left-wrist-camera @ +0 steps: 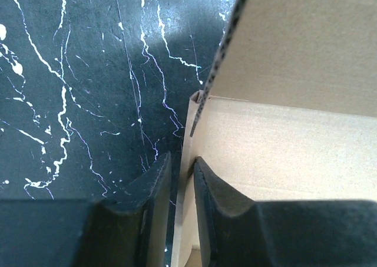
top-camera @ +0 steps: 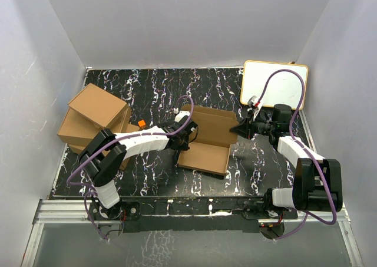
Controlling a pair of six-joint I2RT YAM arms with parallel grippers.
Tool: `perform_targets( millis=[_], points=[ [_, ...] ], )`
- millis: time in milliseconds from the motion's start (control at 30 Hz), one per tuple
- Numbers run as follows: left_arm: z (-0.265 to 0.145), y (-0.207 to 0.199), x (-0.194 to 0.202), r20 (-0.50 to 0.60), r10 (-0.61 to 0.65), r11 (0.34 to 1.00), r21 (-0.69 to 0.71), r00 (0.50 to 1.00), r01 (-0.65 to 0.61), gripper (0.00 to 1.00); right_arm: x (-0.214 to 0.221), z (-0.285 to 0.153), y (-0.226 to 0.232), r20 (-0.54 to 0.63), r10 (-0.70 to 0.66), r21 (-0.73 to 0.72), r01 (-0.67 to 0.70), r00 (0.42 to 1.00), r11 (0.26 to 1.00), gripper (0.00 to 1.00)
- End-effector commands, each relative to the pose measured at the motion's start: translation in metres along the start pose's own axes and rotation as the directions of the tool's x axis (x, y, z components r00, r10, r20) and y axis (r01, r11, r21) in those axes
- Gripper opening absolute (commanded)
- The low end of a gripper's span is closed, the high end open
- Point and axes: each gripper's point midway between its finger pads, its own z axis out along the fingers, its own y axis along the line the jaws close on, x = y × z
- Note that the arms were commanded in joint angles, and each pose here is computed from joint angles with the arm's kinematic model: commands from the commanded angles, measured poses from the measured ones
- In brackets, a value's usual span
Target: Fold the paper box
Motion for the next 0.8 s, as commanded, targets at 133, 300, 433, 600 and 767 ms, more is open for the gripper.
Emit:
perform_targets(
  millis=[133, 300, 433, 600, 767],
  points=[
    [-0.002, 0.031, 0.035, -0.132, 0.089, 0.989, -0.103, 0.987, -0.103, 0.25, -0.023, -0.001, 0.001, 0.051, -0.129, -0.005, 0.129, 0.99, 0.992, 0.08],
    [-0.001, 0.031, 0.043, -0.154, 0.088, 0.991, -0.087, 0.984, -0.103, 0.26, -0.024, -0.001, 0.001, 0.052, -0.13, -0.003, 0.131, 0.99, 0.991, 0.08],
    [0.0, 0.029, 0.047, -0.167, 0.087, 0.992, -0.075, 0.982, -0.101, 0.28, -0.023, -0.001, 0.001, 0.051, -0.129, -0.004, 0.13, 0.99, 0.992, 0.08],
    [-0.001, 0.029, 0.048, -0.168, 0.091, 0.992, -0.069, 0.982, -0.103, 0.28, -0.024, -0.001, 0.001, 0.053, -0.132, -0.005, 0.132, 0.99, 0.991, 0.08],
    [-0.002, 0.029, 0.047, -0.151, 0.089, 0.994, -0.056, 0.985, -0.098, 0.28, -0.023, -0.001, 0.001, 0.051, -0.13, -0.004, 0.13, 0.99, 0.991, 0.08]
  ],
)
